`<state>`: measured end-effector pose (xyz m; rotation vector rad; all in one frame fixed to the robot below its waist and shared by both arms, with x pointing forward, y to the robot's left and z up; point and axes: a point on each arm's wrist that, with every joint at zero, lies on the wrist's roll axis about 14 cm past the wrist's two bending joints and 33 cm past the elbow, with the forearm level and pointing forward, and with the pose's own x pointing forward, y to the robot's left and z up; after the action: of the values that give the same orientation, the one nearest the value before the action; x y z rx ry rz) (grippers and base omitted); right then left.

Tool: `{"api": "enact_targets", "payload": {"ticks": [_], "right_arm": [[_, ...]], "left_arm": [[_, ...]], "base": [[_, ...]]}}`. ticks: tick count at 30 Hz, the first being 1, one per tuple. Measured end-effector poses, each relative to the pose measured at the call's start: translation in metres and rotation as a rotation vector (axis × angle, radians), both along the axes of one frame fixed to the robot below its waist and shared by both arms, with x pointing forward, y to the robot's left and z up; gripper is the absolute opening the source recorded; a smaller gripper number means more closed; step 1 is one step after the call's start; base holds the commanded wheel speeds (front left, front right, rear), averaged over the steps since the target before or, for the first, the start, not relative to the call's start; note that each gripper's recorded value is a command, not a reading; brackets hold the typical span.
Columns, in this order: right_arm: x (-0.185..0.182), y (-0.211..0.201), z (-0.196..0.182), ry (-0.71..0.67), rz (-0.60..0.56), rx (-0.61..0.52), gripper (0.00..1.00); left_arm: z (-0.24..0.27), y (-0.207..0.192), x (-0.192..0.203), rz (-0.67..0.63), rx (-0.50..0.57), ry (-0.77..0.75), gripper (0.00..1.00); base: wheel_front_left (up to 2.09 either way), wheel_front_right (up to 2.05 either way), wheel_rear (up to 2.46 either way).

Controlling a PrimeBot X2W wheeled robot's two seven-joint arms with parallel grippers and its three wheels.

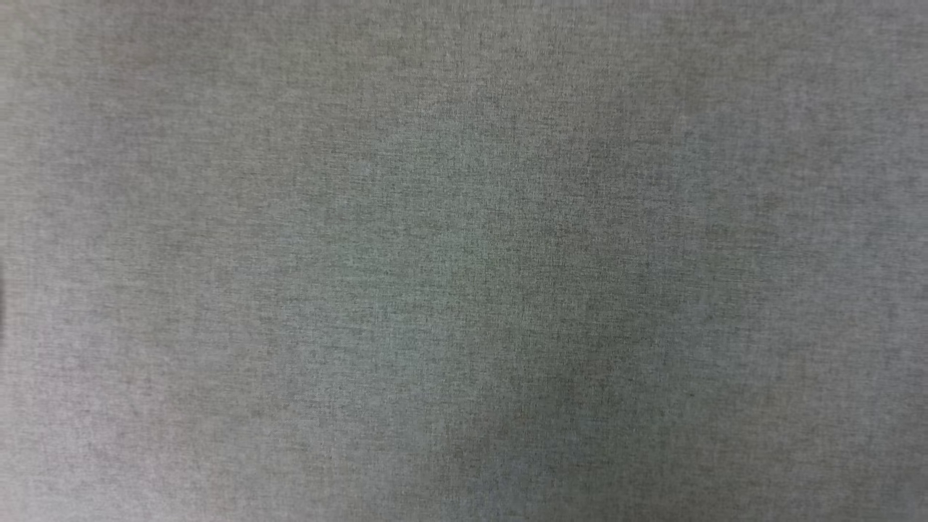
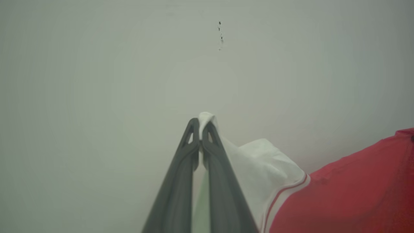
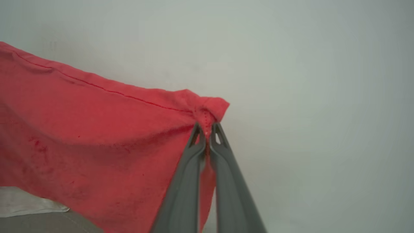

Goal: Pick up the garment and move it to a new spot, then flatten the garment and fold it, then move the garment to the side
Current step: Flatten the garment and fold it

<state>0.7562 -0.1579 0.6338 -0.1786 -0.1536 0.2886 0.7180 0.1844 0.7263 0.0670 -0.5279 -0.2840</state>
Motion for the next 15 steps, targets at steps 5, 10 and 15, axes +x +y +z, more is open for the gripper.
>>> {"api": "enact_targets", "payload": {"ticks": [5,10,15], "right_arm": [[-0.018,0.004,-0.040,0.088,0.039,-0.018,0.00],[-0.046,0.011,-0.072,0.164,0.090,-0.015,0.00],[-0.086,0.012,-0.101,0.246,0.132,0.001,0.00]], "left_arm": [[-0.040,0.006,-0.011,-0.007,0.004,0.076,0.00],[-0.081,0.012,-0.035,-0.017,-0.015,0.161,0.00],[-0.121,0.026,-0.071,0.004,-0.046,0.257,0.00]], "base": [[0.00,0.00,0.00],[0.00,0.00,0.00],[0.00,0.00,0.00]]}}
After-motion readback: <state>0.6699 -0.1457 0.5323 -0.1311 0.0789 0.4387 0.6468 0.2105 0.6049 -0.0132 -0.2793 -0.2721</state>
